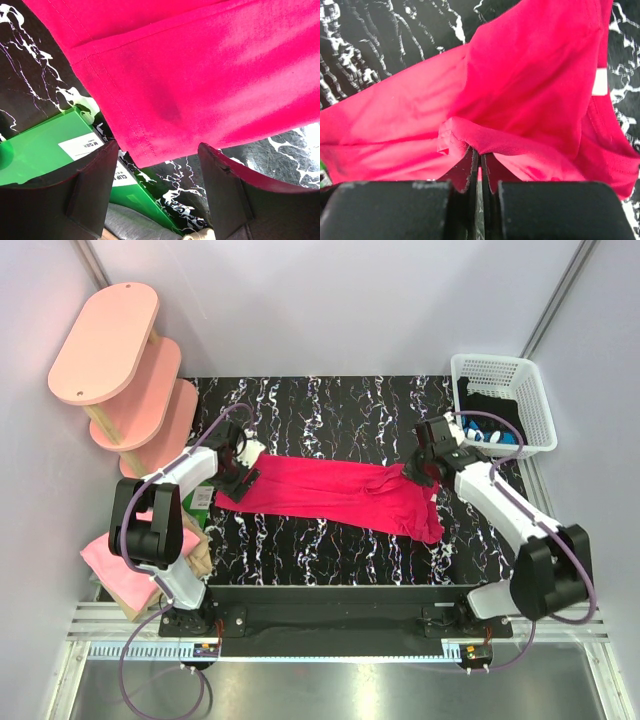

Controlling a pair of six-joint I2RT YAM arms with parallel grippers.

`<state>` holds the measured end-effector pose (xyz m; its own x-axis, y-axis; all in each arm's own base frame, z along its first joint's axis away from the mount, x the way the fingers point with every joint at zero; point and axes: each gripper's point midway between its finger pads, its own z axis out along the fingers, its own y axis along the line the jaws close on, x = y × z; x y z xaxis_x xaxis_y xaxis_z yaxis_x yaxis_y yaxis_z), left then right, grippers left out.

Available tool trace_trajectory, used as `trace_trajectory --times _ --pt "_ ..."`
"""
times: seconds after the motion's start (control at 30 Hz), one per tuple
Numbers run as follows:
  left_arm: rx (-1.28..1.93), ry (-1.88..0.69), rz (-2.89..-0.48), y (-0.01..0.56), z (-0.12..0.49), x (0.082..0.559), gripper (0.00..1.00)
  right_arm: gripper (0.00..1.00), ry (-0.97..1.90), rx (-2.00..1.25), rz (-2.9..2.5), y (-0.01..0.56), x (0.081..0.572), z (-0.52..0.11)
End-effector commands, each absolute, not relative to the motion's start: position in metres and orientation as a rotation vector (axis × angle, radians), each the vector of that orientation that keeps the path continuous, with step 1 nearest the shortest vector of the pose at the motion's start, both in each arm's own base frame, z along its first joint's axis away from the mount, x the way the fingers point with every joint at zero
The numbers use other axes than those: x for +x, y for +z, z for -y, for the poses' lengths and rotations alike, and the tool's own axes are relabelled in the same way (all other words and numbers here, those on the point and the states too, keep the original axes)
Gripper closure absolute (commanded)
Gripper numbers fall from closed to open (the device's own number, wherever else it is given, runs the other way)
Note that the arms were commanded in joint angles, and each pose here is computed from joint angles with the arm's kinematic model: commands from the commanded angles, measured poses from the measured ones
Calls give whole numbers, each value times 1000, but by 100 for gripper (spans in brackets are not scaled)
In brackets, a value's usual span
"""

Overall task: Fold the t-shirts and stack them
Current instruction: Fold the other side of the tshirt into a rectangle

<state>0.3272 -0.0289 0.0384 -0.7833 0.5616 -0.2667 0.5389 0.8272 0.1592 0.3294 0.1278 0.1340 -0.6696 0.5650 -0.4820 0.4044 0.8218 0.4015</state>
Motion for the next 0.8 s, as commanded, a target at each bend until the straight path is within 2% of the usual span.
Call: trace_trajectory --times 0.0,0.13,0.23,0.27,0.33,0.57,0.77 --pt "828 114 -2664 47 26 330 30 99 244 683 -2426 123 348 -117" --pt "838 106 -2663 47 27 328 30 99 178 714 -2466 103 360 -108" --pt "840 109 -2661 48 25 327 30 80 137 729 -2501 86 367 -103" --pt "841 108 -2663 48 25 326 30 60 116 738 -2522 76 369 -101" --pt "844 102 -2662 47 26 326 30 49 89 764 -2531 70 374 -93" --pt "851 86 -2678 42 27 322 30 45 49 824 -2485 77 418 -72" --pt "864 88 -2684 40 26 319 31 43 -19 753 -2467 93 451 -64"
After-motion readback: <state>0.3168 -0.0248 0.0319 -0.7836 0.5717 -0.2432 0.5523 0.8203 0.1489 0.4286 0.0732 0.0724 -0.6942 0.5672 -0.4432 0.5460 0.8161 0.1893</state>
